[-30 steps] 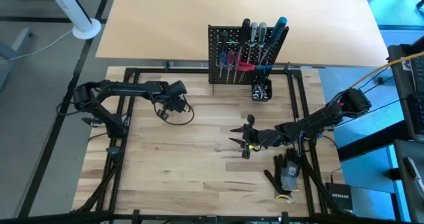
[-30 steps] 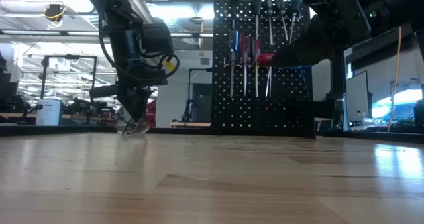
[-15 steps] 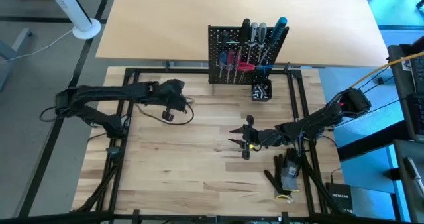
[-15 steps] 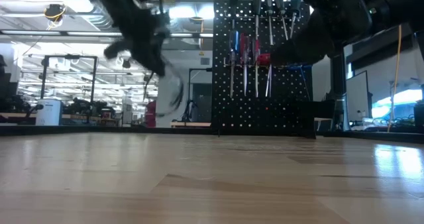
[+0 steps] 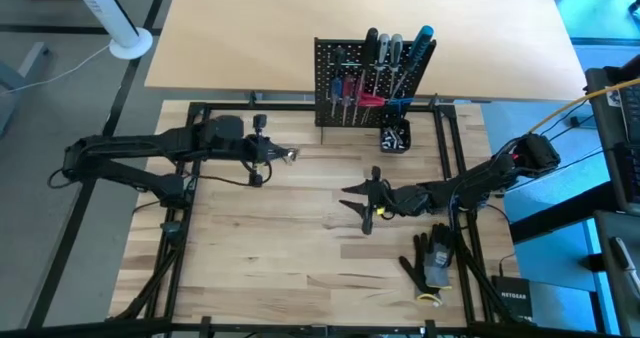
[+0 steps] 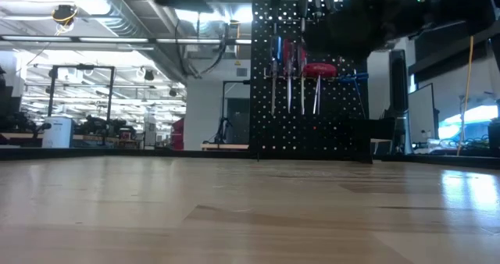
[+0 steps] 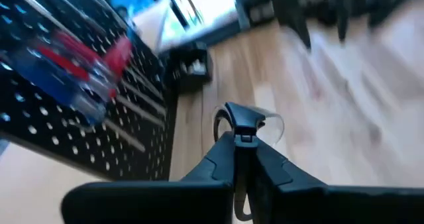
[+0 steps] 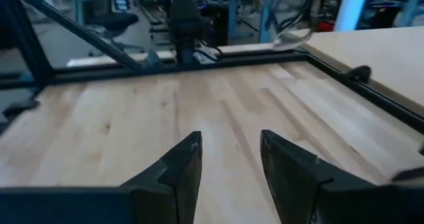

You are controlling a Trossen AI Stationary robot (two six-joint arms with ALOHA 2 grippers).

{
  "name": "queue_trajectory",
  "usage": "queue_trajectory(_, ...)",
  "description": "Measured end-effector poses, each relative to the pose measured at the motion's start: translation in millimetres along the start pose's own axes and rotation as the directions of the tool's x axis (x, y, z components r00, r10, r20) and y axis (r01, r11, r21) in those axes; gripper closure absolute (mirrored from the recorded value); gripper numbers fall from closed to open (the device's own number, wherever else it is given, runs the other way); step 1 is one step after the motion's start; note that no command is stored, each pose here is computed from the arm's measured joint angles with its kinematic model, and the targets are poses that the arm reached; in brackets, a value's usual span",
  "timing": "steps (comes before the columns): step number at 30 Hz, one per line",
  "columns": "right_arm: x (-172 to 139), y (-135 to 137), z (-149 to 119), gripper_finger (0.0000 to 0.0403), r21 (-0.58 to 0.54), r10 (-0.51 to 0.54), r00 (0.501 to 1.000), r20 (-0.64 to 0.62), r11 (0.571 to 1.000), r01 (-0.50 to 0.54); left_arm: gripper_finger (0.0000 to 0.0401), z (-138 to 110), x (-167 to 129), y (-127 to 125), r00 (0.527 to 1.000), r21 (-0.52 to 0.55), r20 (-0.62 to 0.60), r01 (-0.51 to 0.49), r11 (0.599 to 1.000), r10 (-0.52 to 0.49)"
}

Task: Hang tools onto peg board
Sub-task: Hang the black safety glasses on the peg board

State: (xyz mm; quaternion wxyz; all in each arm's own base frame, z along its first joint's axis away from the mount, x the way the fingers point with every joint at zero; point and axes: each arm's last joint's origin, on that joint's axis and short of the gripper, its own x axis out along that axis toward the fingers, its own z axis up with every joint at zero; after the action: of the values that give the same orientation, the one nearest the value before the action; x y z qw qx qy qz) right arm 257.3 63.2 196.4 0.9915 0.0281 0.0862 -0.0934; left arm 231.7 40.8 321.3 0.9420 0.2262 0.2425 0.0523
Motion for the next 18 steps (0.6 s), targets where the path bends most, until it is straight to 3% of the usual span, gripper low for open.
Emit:
queue_trajectory(4, 5.8, 2.6, 7.0, 0.0246, 0.025, 0.057, 0.997, 0.054, 0.998, -0.058, 0.0396, 11.4, -0.1, 2.1, 0.993, -0.077, 0.106, -0.036, 0.996, 0.044)
queue_trajectory(9, 29.9, 16.5, 18.5, 0.0246, -0.08, 0.064, 0.995, 0.076, 0.995, -0.058, 0.0395, 22.4, 5.3, 3.5, 0.974, -0.155, 0.209, -0.053, 0.986, 0.085)
queue_trajectory(14, 58.3, 29.1, 29.0, 0.0248, -0.203, -0.027, 0.995, 0.098, 0.978, 0.046, 0.0397, 25.2, 12.3, 2.3, 0.968, -0.202, 0.232, -0.047, 0.978, 0.095)
queue_trajectory(18, 81.4, 39.2, 35.1, 0.0271, -0.288, -0.103, 0.988, 0.116, 0.948, 0.133, 0.0395, 32.1, 14.0, 4.6, 0.945, -0.252, 0.293, -0.068, 0.965, 0.143)
